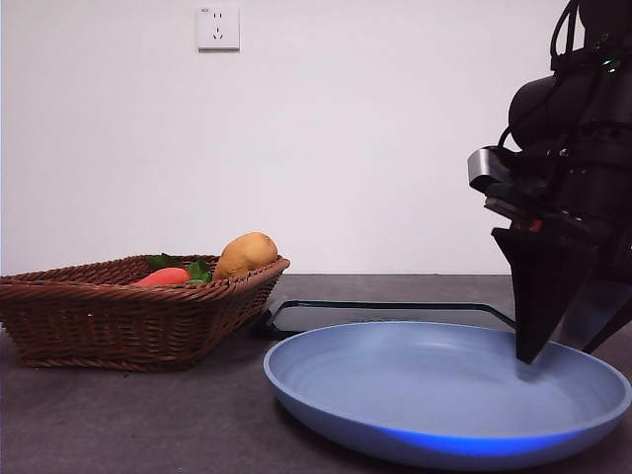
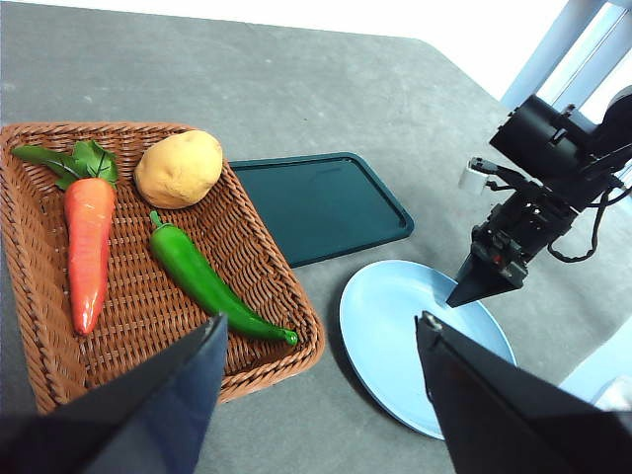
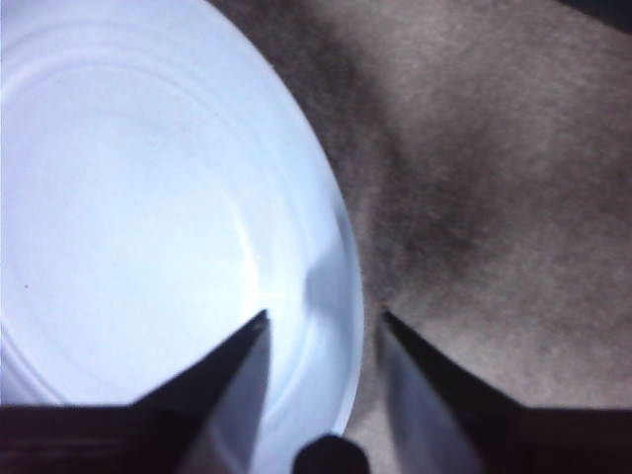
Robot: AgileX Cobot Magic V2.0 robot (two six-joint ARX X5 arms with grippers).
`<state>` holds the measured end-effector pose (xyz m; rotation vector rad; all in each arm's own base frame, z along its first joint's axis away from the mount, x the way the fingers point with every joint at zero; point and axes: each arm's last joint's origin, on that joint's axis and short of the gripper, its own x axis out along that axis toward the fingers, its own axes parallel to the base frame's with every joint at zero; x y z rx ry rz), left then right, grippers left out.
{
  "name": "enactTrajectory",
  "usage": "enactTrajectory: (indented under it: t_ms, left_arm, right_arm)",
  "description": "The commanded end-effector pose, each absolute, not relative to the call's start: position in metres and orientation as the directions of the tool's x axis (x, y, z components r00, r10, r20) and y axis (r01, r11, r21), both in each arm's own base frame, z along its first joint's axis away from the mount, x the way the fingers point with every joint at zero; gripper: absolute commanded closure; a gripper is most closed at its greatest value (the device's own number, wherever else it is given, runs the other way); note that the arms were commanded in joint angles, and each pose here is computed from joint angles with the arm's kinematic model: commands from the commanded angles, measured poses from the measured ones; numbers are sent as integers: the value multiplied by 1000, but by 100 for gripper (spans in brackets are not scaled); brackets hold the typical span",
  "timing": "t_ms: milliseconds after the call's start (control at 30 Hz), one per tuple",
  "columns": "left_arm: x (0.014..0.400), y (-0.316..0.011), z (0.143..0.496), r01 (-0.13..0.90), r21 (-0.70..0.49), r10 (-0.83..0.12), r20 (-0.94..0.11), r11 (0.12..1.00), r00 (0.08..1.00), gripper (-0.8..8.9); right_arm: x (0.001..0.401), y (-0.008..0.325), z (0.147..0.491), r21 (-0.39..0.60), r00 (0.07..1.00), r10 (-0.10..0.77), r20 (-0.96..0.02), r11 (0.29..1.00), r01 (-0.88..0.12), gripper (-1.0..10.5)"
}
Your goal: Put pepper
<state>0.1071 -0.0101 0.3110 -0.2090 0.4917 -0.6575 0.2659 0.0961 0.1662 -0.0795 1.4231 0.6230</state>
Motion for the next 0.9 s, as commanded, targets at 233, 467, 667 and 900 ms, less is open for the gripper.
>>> enactTrajectory:
  t_ms: [233,467,667,900]
  left_arm:
    - [107,-10,317,540,-322,-628,-356,778,692,476]
    - [116,-11,318,492,-380,-618,-400,784,677,476]
    - [142,-17,325,410,-380,-557,-500,829,663,477]
    - [192,-41,327,345,-322,-471,-639,882,608,477]
  right_arm:
    - [271,98,164,308,17,353,-935,837,-452,944]
    - [264,96,184,299,71,372,-926,834,-463,944]
    - [248,90,225,275,188,404,-895,833,-481,944]
    - [219,79,272,249,341,448,-826,835,-491,944]
